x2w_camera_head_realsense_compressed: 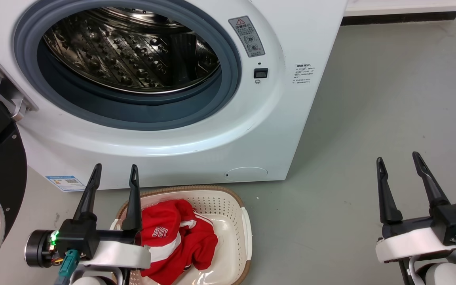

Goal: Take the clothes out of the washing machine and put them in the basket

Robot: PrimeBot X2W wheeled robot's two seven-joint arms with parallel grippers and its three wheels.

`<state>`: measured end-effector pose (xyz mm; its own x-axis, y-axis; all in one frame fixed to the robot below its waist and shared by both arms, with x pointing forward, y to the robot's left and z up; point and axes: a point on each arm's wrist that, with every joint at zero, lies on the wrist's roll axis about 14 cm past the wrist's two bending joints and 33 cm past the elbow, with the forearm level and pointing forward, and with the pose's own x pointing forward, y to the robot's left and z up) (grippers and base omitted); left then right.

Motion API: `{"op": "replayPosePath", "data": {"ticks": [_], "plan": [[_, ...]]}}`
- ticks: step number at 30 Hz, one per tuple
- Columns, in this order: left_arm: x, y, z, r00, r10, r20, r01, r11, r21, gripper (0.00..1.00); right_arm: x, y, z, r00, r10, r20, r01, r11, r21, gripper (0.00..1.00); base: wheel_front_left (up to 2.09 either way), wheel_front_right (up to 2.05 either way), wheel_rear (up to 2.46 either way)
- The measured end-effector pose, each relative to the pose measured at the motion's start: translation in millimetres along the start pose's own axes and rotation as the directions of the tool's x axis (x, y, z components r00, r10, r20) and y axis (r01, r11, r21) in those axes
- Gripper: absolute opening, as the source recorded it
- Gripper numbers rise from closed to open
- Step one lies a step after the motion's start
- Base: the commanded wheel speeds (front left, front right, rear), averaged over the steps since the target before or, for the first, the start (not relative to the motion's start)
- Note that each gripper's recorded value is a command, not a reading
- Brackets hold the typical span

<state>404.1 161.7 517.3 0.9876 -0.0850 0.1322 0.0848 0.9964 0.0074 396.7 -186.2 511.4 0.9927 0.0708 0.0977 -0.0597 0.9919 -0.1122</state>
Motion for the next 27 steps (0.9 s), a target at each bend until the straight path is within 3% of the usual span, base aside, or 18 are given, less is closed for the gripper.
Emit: {"op": "replayPosePath", "data": {"ticks": [12,13,19,27], "plan": [[-2,4,-2,1.0,0.007,-0.009,-0.007,1.0,-0.019,1.0,1,2,2,1.0,0.005,0.006,-0.005,1.0,0.003,1.0,0.0,0.0,0.0],[-4,3,-5,1.0,0.007,-0.019,-0.007,1.0,-0.021,0.0,0,2,-1,1.0,0.006,-0.004,-0.006,1.0,0.005,0.0,0.0,0.0,0.0],[-13,3,-25,0.996,0.015,-0.093,-0.02,0.998,-0.062,0.0,-9,5,-20,0.998,0.005,-0.067,-0.002,0.999,0.051,0.0,0.0,0.0,0.0],[-17,11,-32,0.989,0.058,-0.134,-0.089,0.967,-0.237,0.0,-11,-1,-22,0.996,-0.034,-0.084,0.054,0.968,0.247,0.0,0.0,0.0,0.0]]}}
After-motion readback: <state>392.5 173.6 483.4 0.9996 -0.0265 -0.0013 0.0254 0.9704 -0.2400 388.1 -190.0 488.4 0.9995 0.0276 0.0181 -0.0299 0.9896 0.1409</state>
